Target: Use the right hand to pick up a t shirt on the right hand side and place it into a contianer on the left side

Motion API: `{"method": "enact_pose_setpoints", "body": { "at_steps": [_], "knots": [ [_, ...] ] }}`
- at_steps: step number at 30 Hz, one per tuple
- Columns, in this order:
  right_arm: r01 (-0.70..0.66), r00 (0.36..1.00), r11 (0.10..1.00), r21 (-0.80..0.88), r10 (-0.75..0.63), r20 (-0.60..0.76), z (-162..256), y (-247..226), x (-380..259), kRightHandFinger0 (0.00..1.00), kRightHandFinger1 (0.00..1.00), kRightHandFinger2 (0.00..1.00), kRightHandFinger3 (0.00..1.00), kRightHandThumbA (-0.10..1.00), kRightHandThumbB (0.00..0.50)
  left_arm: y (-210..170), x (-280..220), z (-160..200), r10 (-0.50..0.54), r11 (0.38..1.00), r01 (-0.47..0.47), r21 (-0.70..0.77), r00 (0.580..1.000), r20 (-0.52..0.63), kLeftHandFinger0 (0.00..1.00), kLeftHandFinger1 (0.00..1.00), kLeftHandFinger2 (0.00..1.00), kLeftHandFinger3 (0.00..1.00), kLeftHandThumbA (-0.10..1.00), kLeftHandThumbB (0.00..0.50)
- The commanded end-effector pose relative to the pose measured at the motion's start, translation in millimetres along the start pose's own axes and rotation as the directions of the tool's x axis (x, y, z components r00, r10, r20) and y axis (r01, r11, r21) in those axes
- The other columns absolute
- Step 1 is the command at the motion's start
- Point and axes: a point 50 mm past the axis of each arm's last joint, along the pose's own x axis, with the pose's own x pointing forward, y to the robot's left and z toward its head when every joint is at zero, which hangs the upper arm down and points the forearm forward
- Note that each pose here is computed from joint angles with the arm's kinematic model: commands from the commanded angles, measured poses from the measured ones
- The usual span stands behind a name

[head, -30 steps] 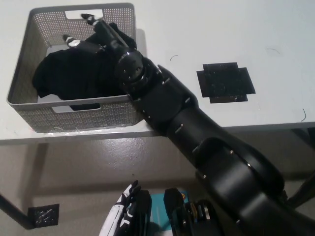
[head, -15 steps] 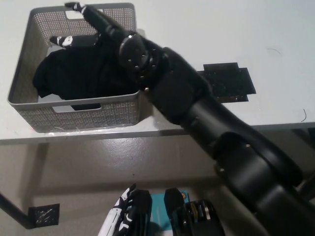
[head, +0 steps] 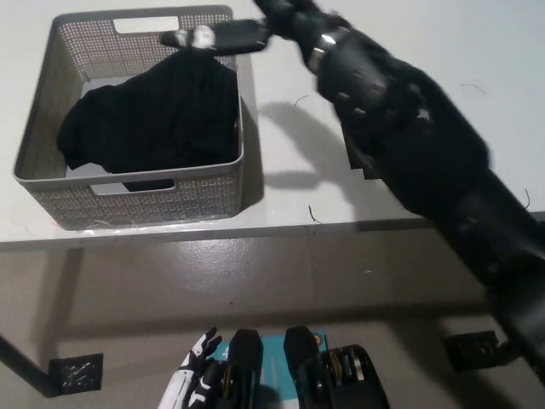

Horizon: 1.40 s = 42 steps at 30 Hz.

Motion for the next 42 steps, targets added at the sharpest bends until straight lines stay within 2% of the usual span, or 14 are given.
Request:
{"method": "enact_pose_setpoints", "body": {
  "at_steps": [1, 4, 5, 11, 15, 18, 24, 26, 29, 31, 33, 36, 37, 42],
  "knots": [
    [0.234, 0.927, 0.934, -0.269, -0.132, 0.351, 69, -94, -124, 1.00, 1.00, 1.00, 1.00, 1.00, 0.455, 11, -4, 2, 0.069, 0.997, -0.068, -0.037, 0.997, 0.037, 1.00, 1.00, 1.00, 1.00, 0.98, 0.318],
    [0.262, 0.917, 0.934, -0.241, -0.163, 0.364, 61, -85, -159, 1.00, 1.00, 1.00, 1.00, 1.00, 0.428, 15, -6, -1, 0.086, 0.995, -0.085, -0.048, 0.996, 0.025, 1.00, 1.00, 0.99, 1.00, 0.98, 0.320],
    [0.264, 0.928, 0.942, -0.206, -0.190, 0.321, 47, -74, -196, 1.00, 1.00, 1.00, 1.00, 1.00, 0.386, 15, -9, -3, 0.091, 0.995, -0.090, -0.051, 0.996, 0.016, 1.00, 1.00, 0.99, 1.00, 1.00, 0.322],
    [0.321, 0.935, 0.940, -0.119, -0.294, 0.197, 3, -43, -273, 1.00, 1.00, 1.00, 1.00, 1.00, 0.368, 26, -14, -7, 0.120, 0.992, -0.120, -0.044, 0.993, 0.000, 1.00, 1.00, 1.00, 1.00, 0.99, 0.272],
    [0.362, 0.931, 0.932, -0.017, -0.362, -0.034, -42, -5, -349, 1.00, 1.00, 1.00, 1.00, 1.00, 0.356, 30, -18, -11, 0.139, 0.990, -0.139, -0.025, 0.990, -0.017, 1.00, 1.00, 1.00, 1.00, 1.00, 0.296],
    [0.359, 0.923, 0.933, 0.007, -0.354, -0.153, -62, 23, -390, 1.00, 1.00, 1.00, 1.00, 1.00, 0.313, 32, -22, -16, 0.169, 0.985, -0.170, -0.034, 0.985, -0.037, 1.00, 1.00, 0.99, 1.00, 1.00, 0.303],
    [0.419, 0.822, 0.908, 0.013, -0.373, -0.429, -100, 97, -506, 1.00, 1.00, 1.00, 1.00, 1.00, 0.298, 31, -35, -21, 0.195, 0.980, -0.197, -0.029, 0.978, -0.070, 1.00, 1.00, 0.99, 1.00, 1.00, 0.257],
    [0.453, 0.784, 0.890, 0.057, -0.368, -0.500, -110, 119, -534, 1.00, 1.00, 1.00, 1.00, 0.99, 0.296, 31, -39, -23, 0.210, 0.976, -0.214, -0.045, 0.974, -0.084, 1.00, 1.00, 0.99, 1.00, 1.00, 0.267],
    [0.439, 0.748, 0.894, 0.088, -0.310, -0.587, -118, 142, -553, 1.00, 1.00, 1.00, 1.00, 1.00, 0.315, 38, -42, -23, 0.219, 0.974, -0.223, -0.035, 0.972, -0.080, 1.00, 1.00, 1.00, 1.00, 1.00, 0.256],
    [0.410, 0.743, 0.906, 0.103, -0.266, -0.614, -118, 154, -562, 1.00, 1.00, 1.00, 1.00, 1.00, 0.308, 38, -42, -23, 0.217, 0.974, -0.222, -0.048, 0.972, -0.085, 1.00, 1.00, 1.00, 1.00, 1.00, 0.290],
    [0.409, 0.722, 0.896, 0.169, -0.205, -0.661, -121, 177, -568, 1.00, 1.00, 1.00, 1.00, 0.92, 0.215, 39, -44, -23, 0.216, 0.974, -0.221, -0.049, 0.973, -0.083, 1.00, 1.00, 1.00, 1.00, 1.00, 0.299],
    [0.403, 0.709, 0.892, 0.207, -0.161, -0.686, -126, 192, -570, 1.00, 1.00, 1.00, 1.00, 1.00, 0.223, 40, -43, -22, 0.222, 0.973, -0.226, -0.042, 0.972, -0.079, 1.00, 0.99, 0.98, 1.00, 1.00, 0.307],
    [0.409, 0.713, 0.881, 0.237, -0.146, -0.686, -128, 196, -566, 1.00, 1.00, 1.00, 1.00, 1.00, 0.249, 41, -43, -22, 0.224, 0.973, -0.227, -0.039, 0.972, -0.077, 0.99, 0.99, 0.99, 1.00, 1.00, 0.299],
    [0.404, 0.740, 0.874, 0.270, -0.139, -0.658, -131, 201, -549, 1.00, 1.00, 1.00, 1.00, 1.00, 0.226, 44, -40, -21, 0.226, 0.973, -0.228, -0.032, 0.972, -0.071, 1.00, 1.00, 1.00, 1.00, 1.00, 0.304]
  ]
}}
